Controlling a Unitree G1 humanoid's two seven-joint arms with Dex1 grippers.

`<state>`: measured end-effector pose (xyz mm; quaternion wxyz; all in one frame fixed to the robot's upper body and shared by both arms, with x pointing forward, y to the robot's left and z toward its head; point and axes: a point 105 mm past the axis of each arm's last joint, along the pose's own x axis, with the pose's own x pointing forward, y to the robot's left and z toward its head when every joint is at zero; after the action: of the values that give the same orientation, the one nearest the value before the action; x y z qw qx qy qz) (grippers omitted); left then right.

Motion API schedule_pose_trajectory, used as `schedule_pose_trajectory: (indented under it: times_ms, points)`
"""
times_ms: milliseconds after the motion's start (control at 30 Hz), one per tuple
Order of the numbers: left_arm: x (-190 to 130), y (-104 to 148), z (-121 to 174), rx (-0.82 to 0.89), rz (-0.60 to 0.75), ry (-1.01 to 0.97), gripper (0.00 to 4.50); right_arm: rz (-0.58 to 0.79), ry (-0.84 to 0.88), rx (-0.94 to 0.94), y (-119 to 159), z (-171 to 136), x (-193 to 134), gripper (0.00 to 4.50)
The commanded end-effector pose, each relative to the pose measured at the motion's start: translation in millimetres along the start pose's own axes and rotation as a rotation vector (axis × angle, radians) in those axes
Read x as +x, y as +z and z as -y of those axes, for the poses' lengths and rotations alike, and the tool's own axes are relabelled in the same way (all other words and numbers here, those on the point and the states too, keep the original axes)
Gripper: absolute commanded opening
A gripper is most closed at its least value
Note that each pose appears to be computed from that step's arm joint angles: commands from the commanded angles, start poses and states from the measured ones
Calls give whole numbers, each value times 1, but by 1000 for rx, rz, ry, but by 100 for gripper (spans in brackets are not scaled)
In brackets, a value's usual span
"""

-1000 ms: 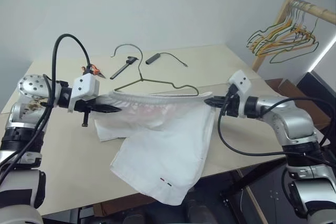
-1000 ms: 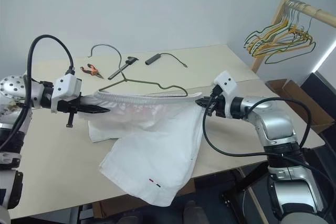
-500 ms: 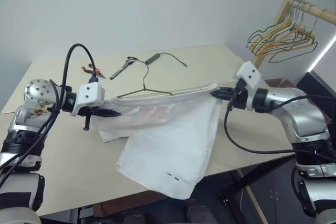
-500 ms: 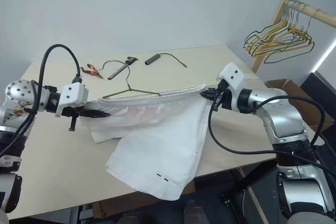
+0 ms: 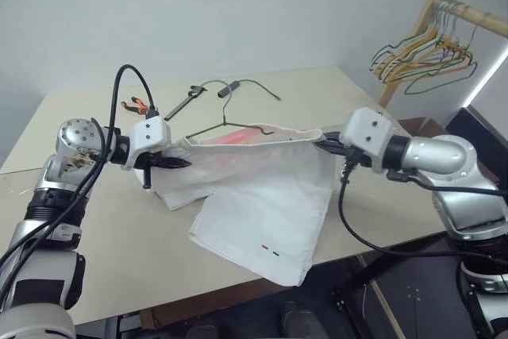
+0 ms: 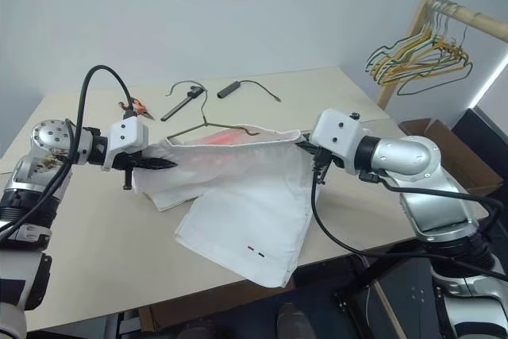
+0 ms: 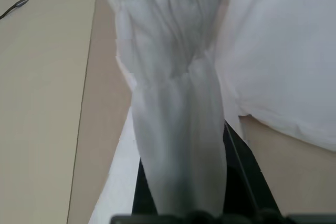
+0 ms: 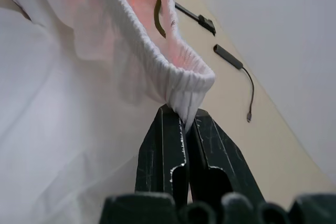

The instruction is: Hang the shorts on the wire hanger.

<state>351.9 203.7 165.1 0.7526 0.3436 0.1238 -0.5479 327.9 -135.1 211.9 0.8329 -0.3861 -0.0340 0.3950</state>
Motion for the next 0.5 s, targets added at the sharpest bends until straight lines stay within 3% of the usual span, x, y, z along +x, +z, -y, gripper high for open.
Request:
schedule_pose_trajectory:
  times_ms: [33,200,300,500]
  points:
    - [-15,14,-8,34,38,20,7,-7,-109,-27,6,16,-2,1]
    - [-16,14,-8,37,36,19,7,22,-90,-27,13,10,1,1]
    - [-16,14,-12,36,25,41,7,69,-36,-32,23,-1,1,85]
    - [-12,13,-18,38,12,93,7,142,93,-27,35,-24,-5,293]
